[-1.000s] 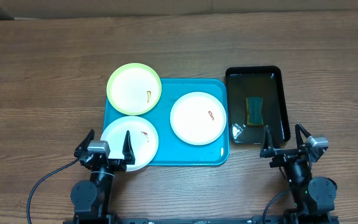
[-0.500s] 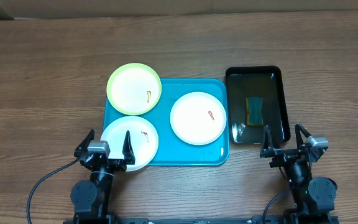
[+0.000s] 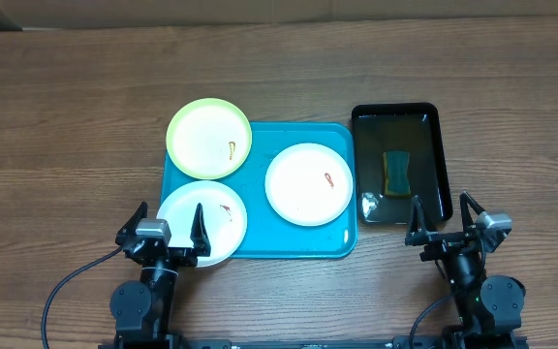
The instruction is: Clean dirty plates on tray and stack at the side
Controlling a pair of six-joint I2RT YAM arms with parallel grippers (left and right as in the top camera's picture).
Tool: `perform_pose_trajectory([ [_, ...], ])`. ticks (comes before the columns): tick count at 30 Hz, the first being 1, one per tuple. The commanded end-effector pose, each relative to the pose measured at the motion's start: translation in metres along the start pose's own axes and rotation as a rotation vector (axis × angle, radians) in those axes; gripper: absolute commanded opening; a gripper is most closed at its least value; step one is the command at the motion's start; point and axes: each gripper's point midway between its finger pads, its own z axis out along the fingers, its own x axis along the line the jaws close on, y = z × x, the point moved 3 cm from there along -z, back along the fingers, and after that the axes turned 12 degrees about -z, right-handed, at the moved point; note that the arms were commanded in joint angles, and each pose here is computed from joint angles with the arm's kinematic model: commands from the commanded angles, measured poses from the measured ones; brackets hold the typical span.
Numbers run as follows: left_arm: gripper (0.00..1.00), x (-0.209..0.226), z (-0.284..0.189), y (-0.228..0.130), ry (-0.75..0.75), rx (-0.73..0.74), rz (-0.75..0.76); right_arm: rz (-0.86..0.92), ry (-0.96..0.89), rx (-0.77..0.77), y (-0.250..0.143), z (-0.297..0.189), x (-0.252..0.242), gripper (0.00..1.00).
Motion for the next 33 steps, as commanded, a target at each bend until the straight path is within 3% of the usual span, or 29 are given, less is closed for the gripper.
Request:
perform_pose_trajectory([
  [1, 1.00, 0.001, 0.000, 0.001, 0.000, -0.007, -0.030, -0.003, 0.006, -0.004, -0.002, 0.000, 0.001, 1.00],
  [12, 1.00, -0.002, -0.001, 0.011, -0.015, -0.053, -0.024, -0.003, 0.006, -0.004, -0.002, 0.000, 0.001, 1.00],
  [15, 1.00, -0.022, -0.006, 0.036, -0.117, -0.121, -0.006, -0.003, 0.006, -0.004, -0.002, 0.000, 0.001, 1.00],
  [21, 1.00, -0.055, -0.034, 0.077, -0.208, 0.004, -0.018, -0.003, 0.006, -0.004, -0.002, 0.000, 0.001, 1.00],
  [24, 1.00, -0.065, -0.040, 0.094, -0.192, 0.157, -0.051, -0.003, 0.006, -0.004, -0.002, 0.000, 0.001, 1.00],
  [29, 1.00, -0.084, -0.031, 0.105, -0.161, 0.641, -0.194, -0.003, 0.006, -0.004, -0.002, 0.000, 0.001, 1.00],
  [33, 1.00, -0.101, -0.007, 0.118, -0.185, 0.925, -0.333, -0.003, 0.006, -0.004, -0.002, 0.000, 0.001, 1.00],
])
